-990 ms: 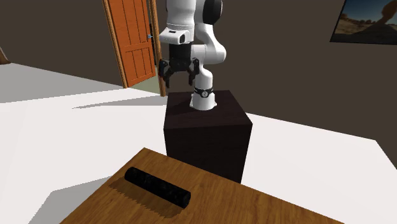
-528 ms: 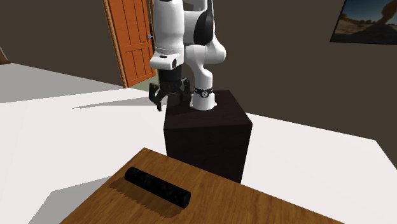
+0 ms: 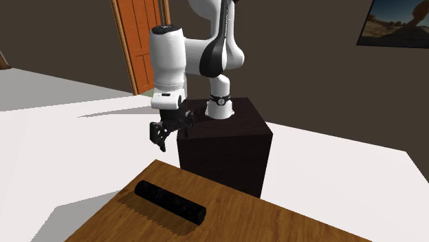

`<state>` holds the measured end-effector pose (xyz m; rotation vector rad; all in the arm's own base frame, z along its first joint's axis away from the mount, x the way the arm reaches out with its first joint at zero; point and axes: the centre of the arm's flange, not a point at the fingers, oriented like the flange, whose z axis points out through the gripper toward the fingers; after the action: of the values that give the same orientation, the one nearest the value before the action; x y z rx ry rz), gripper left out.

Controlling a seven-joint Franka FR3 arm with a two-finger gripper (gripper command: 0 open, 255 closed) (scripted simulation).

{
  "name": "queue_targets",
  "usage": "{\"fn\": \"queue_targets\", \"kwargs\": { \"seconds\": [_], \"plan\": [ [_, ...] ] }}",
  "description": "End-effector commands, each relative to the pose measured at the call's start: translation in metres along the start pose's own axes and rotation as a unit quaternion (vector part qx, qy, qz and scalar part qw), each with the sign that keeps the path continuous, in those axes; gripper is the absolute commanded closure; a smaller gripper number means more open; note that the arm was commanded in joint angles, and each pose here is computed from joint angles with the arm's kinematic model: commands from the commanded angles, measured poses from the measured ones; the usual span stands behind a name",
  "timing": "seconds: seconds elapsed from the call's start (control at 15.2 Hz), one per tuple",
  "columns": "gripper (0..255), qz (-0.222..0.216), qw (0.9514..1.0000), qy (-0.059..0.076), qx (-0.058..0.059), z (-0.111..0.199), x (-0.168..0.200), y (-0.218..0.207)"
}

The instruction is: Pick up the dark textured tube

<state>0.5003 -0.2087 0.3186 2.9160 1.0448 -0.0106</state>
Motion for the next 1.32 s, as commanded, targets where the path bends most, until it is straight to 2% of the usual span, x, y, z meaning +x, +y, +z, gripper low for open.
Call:
{"fn": "queue_targets", "kwargs": {
  "seconds": [0.0,0.26,0.59,1.19,1.25],
  "plan": [
    [0,-0.025,0.9997,0.006,0.0,0.017,0.012,0.017],
    [0,-0.07,0.9974,0.016,0.0,0.052,0.036,0.047],
    [0,-0.125,0.9918,0.028,0.0,0.093,0.069,0.081],
    [0,-0.125,0.9918,0.028,0.0,0.133,0.07,0.079],
    [255,-0.125,0.9918,0.028,-0.001,0.133,0.069,0.08]
  ]
}}
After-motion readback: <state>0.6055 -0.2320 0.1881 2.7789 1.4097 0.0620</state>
